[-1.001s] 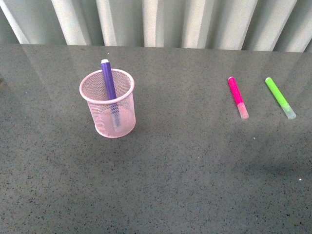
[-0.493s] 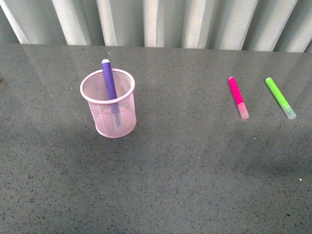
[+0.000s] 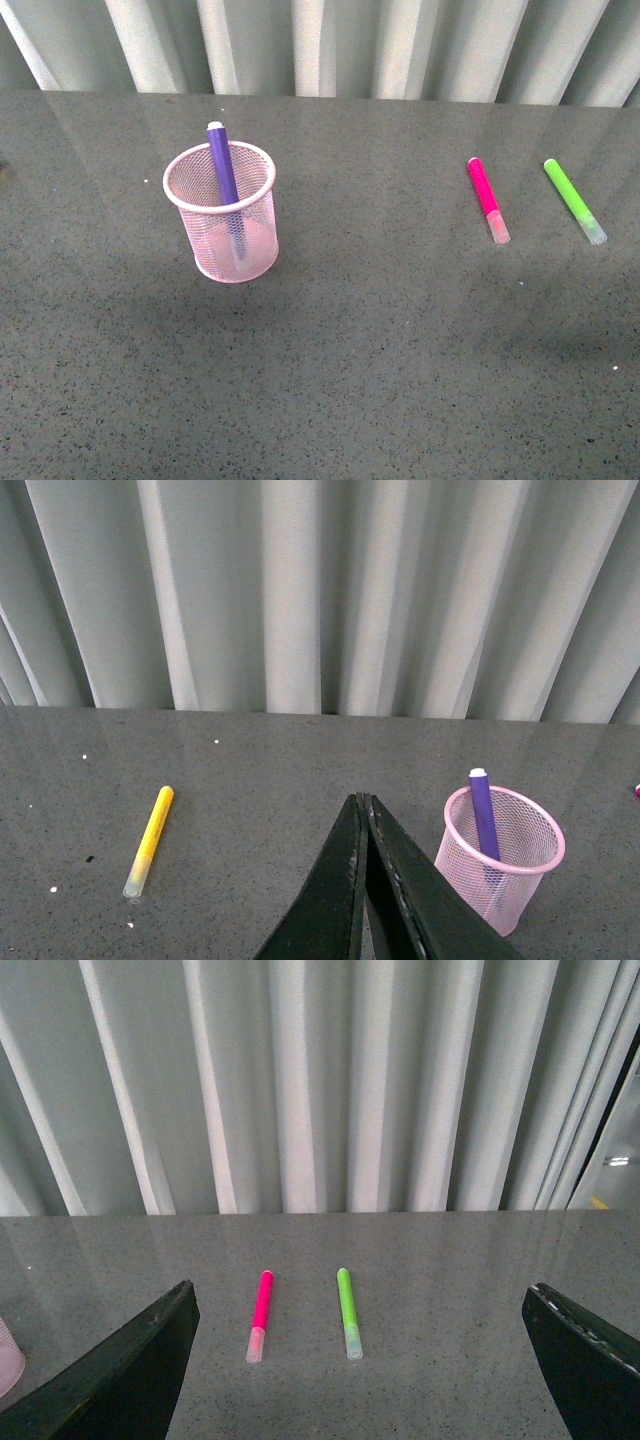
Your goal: Insert purple and pink pens into pink cup
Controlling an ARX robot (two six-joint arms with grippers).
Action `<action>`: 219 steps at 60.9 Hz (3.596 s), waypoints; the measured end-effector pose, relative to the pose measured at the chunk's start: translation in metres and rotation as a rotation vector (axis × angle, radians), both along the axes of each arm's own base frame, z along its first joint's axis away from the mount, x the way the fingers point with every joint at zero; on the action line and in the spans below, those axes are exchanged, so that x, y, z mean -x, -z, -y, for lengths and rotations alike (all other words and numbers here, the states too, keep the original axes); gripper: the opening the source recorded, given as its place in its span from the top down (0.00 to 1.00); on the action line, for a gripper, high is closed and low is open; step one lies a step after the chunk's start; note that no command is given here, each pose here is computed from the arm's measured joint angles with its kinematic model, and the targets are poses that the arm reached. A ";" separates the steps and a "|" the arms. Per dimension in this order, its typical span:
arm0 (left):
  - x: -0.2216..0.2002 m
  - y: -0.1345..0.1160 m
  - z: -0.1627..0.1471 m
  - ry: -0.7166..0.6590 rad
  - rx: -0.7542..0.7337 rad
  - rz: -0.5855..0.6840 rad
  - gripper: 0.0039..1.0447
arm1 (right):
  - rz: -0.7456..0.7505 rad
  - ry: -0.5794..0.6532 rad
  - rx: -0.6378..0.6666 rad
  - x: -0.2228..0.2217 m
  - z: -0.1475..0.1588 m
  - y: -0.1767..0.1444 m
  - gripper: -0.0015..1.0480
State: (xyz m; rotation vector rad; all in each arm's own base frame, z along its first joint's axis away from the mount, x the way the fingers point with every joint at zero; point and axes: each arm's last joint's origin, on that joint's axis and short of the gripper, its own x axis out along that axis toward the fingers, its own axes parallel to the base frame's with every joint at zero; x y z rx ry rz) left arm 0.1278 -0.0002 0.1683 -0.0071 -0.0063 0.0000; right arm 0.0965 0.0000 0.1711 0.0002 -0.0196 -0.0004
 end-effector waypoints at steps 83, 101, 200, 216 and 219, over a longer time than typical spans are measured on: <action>0.030 0.002 0.000 0.002 0.000 -0.001 0.45 | 0.000 0.000 0.000 0.000 0.000 0.000 0.07; 0.030 0.002 0.000 0.002 -0.002 -0.001 0.07 | -0.367 0.199 -0.040 -0.045 0.023 -0.016 0.07; 0.030 0.002 0.000 0.002 -0.002 0.000 0.06 | -0.871 -0.056 -0.015 -0.331 -0.041 0.090 0.07; 0.030 0.002 0.000 0.002 -0.002 0.000 0.06 | -0.889 -0.075 0.008 -0.350 -0.056 0.102 0.07; 0.030 0.002 0.000 0.002 -0.002 0.000 0.06 | -0.891 -0.079 0.012 -0.352 -0.060 0.104 0.07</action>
